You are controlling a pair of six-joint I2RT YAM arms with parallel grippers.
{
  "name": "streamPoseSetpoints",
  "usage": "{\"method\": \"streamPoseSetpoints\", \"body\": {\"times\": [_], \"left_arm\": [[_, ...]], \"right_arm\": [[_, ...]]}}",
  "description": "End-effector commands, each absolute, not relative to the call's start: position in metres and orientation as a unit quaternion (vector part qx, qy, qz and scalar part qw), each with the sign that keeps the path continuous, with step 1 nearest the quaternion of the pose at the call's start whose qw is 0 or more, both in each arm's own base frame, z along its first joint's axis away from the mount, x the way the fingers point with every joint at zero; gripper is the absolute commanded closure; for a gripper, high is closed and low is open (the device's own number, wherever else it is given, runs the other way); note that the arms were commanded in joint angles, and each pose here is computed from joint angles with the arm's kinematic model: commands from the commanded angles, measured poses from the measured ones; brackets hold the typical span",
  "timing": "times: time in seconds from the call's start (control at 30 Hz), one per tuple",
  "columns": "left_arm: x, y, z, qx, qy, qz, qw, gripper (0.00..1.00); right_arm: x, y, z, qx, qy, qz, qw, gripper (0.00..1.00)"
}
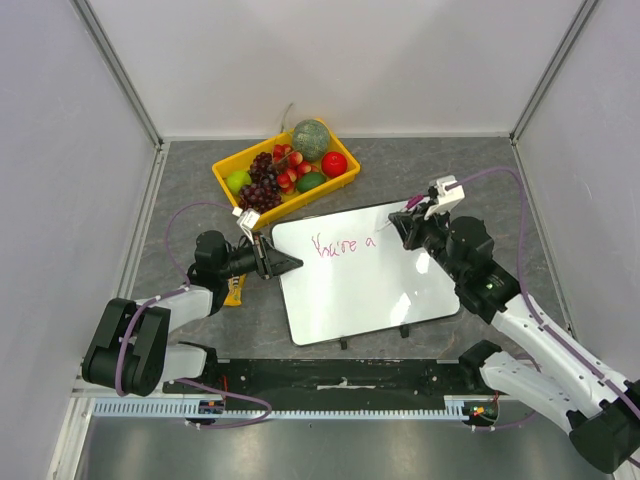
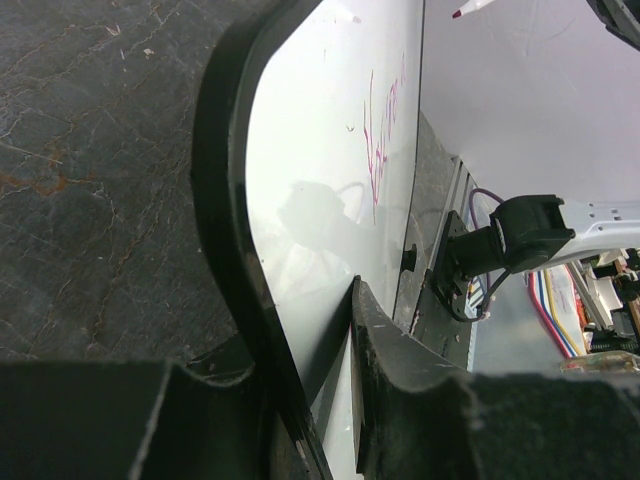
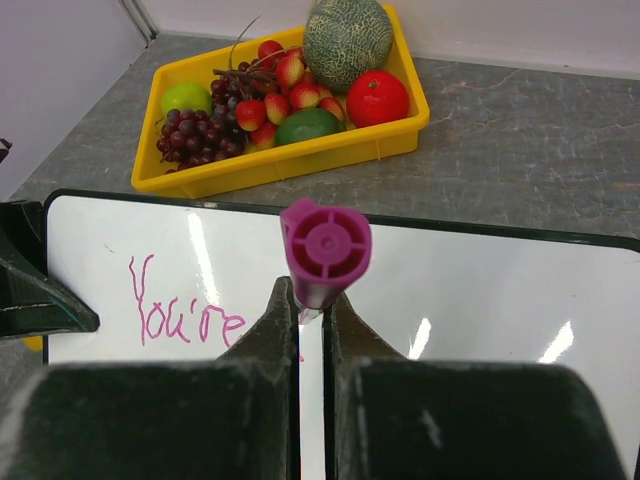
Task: Write a sentence on the whiteboard
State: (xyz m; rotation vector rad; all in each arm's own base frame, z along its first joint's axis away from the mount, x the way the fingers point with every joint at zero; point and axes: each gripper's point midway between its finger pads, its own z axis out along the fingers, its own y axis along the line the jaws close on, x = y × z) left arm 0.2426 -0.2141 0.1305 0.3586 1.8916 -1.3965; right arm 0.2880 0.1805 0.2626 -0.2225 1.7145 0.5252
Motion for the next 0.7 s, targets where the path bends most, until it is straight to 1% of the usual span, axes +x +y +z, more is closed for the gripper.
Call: {"method": "streamPoseSetpoints", "body": {"times": [0.0, 0.4, 0.67], "left_arm": [[0.242, -0.212, 0.105, 0.184, 0.750, -0.501, 0.391, 0.98], [0.243, -0.212, 0.104, 0.185, 0.750, -0.501, 0.389, 0.98], [0.242, -0.212, 0.104, 0.184, 0.751, -0.501, 0.388, 0.98]], "right_arm": [[0.294, 0.173, 0.288, -0.097, 0.728, 0.245, 0.633, 1.00], [0.296, 0.168, 0.274, -0.091, 0.731, 0.263, 0.623, 1.00], [0.300, 0.165, 0.271, -0.089, 0.729, 0.252, 0.630, 1.00]]}}
